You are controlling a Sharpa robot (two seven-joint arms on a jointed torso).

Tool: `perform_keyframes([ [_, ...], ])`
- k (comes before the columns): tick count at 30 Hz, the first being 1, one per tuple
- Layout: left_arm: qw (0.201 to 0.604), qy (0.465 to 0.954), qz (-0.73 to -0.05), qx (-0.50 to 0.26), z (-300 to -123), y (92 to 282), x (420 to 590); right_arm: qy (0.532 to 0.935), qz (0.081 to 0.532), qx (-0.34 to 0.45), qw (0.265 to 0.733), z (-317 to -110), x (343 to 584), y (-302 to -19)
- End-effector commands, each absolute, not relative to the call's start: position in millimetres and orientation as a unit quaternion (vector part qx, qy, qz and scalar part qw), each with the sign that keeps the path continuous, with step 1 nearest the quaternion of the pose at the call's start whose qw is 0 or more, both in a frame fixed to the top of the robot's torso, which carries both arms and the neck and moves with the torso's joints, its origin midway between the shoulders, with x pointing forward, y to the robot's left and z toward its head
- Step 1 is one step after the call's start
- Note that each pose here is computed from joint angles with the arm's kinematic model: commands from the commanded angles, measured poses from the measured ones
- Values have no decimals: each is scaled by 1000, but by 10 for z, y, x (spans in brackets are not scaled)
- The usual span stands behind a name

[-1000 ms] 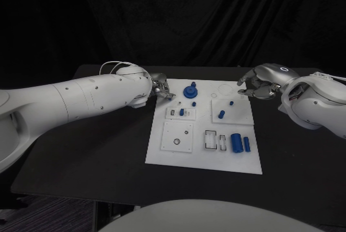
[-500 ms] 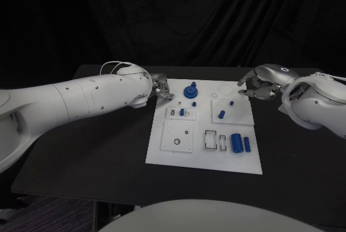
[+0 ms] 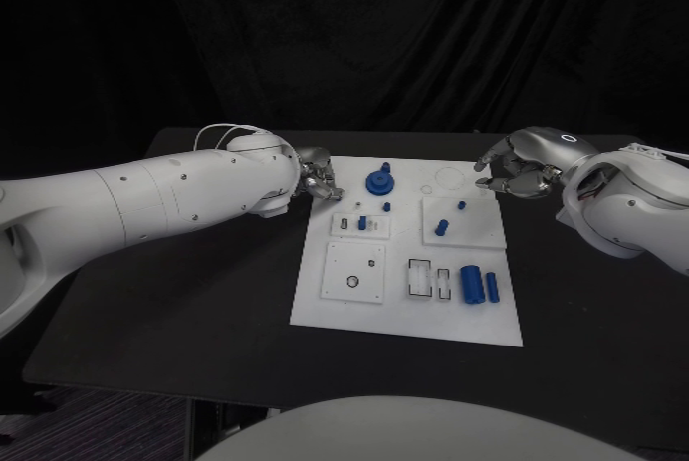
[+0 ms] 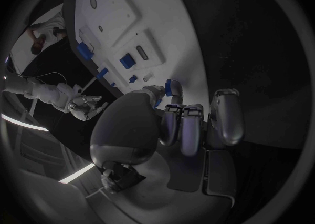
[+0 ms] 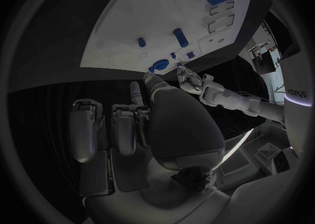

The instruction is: Assemble the parts on the task board

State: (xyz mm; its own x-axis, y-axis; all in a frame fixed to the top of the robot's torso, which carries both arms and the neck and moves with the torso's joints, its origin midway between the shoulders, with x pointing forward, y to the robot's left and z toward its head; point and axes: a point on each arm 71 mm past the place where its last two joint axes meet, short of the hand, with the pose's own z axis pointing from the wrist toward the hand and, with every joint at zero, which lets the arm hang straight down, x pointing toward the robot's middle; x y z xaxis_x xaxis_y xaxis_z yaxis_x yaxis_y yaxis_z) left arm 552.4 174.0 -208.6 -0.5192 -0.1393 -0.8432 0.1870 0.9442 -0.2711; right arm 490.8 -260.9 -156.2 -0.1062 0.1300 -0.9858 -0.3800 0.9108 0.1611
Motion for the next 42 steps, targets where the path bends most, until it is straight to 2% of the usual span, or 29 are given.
perform_keyframes([
  [1,495,848,-191,8,-2071,1714,5475,723,183,-78,662,-1576,4906,-2640],
  [9,481,845,-232,-33,-2043,1740,5318,723,180,-76,662,-1576,4907,-2657],
  [23,479,844,-234,-56,-2014,1817,5088,722,180,-75,664,-1575,4907,-2672],
  [31,476,843,-245,-51,-2004,1782,5018,721,181,-76,664,-1578,4904,-2667],
  [42,473,846,-240,-52,-2025,1775,5021,722,181,-75,664,-1586,4900,-2672],
])
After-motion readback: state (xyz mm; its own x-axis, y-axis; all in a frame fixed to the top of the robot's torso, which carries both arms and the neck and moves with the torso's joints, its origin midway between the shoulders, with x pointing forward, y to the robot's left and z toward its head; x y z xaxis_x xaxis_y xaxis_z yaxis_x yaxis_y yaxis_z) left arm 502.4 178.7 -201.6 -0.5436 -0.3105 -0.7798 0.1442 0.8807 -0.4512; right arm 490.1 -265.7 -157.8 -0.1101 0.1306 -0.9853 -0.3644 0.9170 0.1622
